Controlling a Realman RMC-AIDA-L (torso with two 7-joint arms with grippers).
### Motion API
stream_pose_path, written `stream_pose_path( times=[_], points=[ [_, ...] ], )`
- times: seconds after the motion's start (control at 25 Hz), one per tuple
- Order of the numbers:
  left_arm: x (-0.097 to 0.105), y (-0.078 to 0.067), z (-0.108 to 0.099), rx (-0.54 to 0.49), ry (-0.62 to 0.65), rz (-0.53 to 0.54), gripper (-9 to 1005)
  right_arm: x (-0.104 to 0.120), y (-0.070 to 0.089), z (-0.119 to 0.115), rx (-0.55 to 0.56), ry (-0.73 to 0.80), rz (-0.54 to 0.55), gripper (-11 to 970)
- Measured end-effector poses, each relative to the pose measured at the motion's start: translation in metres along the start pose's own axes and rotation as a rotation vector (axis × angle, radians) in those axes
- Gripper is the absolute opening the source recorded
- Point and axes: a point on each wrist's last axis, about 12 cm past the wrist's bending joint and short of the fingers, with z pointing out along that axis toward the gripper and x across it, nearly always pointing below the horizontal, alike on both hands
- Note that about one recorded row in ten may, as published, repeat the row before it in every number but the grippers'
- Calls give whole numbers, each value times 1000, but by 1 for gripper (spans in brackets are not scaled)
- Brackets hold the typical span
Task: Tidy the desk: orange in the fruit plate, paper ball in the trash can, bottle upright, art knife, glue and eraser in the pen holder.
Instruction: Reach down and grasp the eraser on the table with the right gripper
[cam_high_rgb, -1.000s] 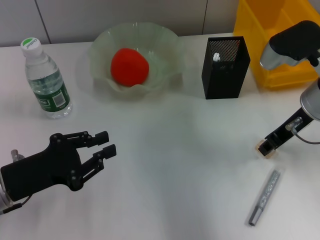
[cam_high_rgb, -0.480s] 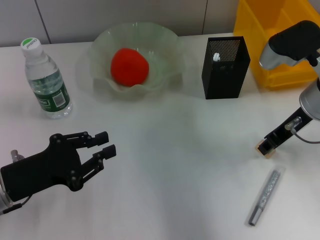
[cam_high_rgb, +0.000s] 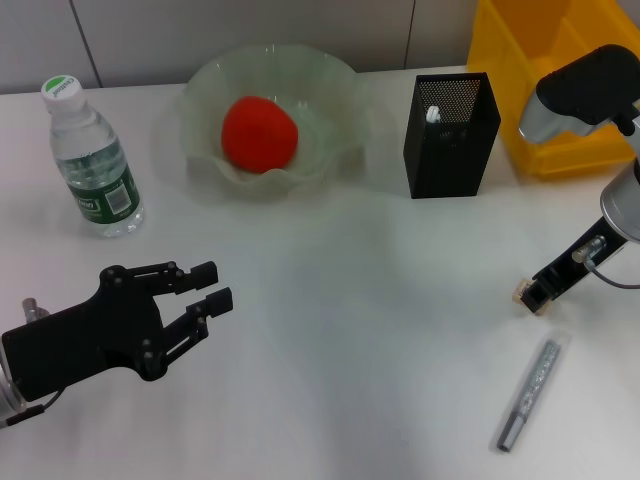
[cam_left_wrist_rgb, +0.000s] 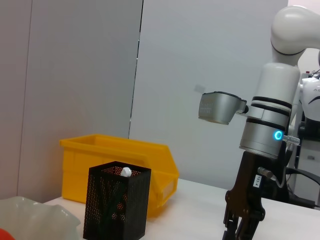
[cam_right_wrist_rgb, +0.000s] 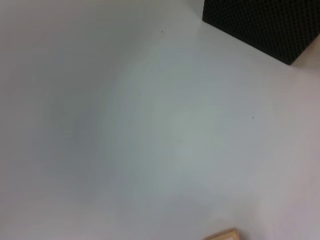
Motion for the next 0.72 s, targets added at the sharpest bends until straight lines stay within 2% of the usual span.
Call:
stream_pose_path(
  times=[0.72],
  points=[
    [2, -1, -2, -4, 1, -5, 303, -2, 6, 0, 10, 11, -54, 374]
  ],
)
